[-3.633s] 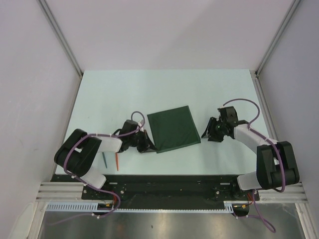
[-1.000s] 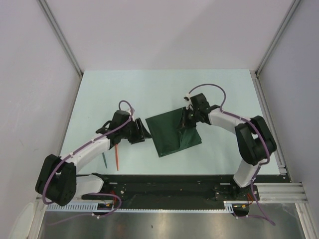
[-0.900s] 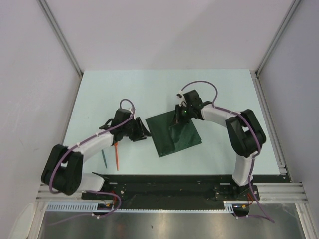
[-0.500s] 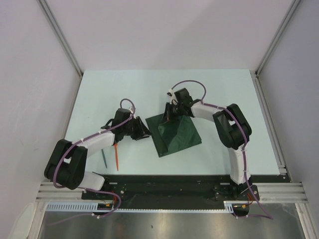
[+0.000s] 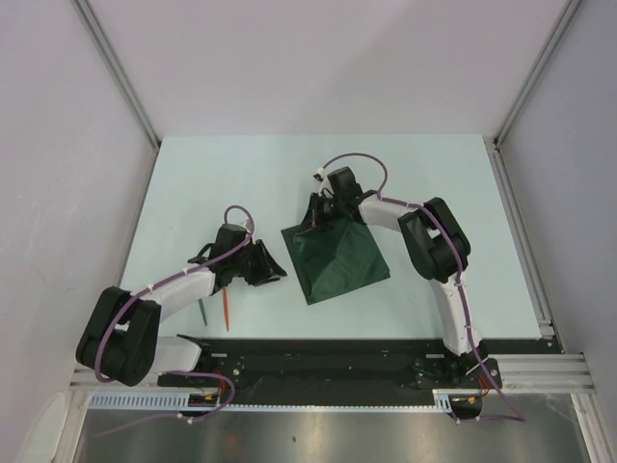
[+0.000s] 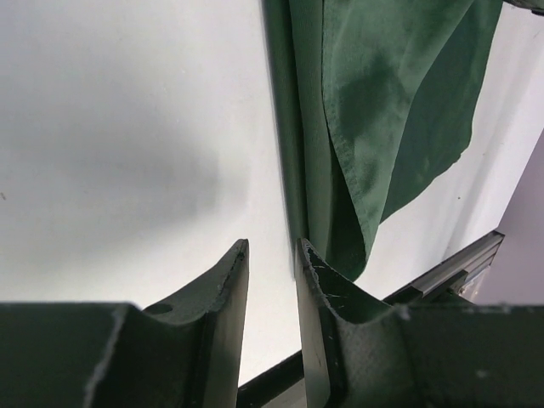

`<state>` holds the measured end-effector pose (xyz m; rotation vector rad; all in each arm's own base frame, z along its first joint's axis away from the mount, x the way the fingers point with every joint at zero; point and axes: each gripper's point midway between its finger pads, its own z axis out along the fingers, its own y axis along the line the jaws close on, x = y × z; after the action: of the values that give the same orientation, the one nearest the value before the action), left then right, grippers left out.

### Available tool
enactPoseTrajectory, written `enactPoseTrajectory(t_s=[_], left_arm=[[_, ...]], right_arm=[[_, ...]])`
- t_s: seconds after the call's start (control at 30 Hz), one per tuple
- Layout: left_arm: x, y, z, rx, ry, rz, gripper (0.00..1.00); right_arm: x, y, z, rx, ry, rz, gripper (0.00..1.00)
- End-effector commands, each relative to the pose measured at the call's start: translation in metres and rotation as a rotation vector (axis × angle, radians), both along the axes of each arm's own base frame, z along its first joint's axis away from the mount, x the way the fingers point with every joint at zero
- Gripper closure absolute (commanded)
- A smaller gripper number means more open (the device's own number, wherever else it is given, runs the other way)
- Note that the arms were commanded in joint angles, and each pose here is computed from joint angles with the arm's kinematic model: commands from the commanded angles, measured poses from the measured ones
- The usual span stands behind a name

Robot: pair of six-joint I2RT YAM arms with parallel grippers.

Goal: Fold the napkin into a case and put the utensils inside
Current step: Fold the top corner of the square-folded napkin at the center of the board.

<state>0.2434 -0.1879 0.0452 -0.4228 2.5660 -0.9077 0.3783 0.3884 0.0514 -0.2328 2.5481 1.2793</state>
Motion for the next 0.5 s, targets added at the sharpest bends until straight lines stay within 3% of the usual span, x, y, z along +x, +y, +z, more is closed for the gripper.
enactPoseTrajectory(t_s=[0.0, 0.47], left_arm=[[0.003, 0.007, 0.009, 0.001, -0.033, 0.031, 0.66], [0.002, 0.006, 0.011, -0.003, -0.039, 0.022, 0.66]], right_arm=[[0.013, 0.014, 0.012, 0.063, -0.023, 0.002, 1.0], [0.019, 0.023, 0.001, 0.067, -0.003, 0.011, 0.95]])
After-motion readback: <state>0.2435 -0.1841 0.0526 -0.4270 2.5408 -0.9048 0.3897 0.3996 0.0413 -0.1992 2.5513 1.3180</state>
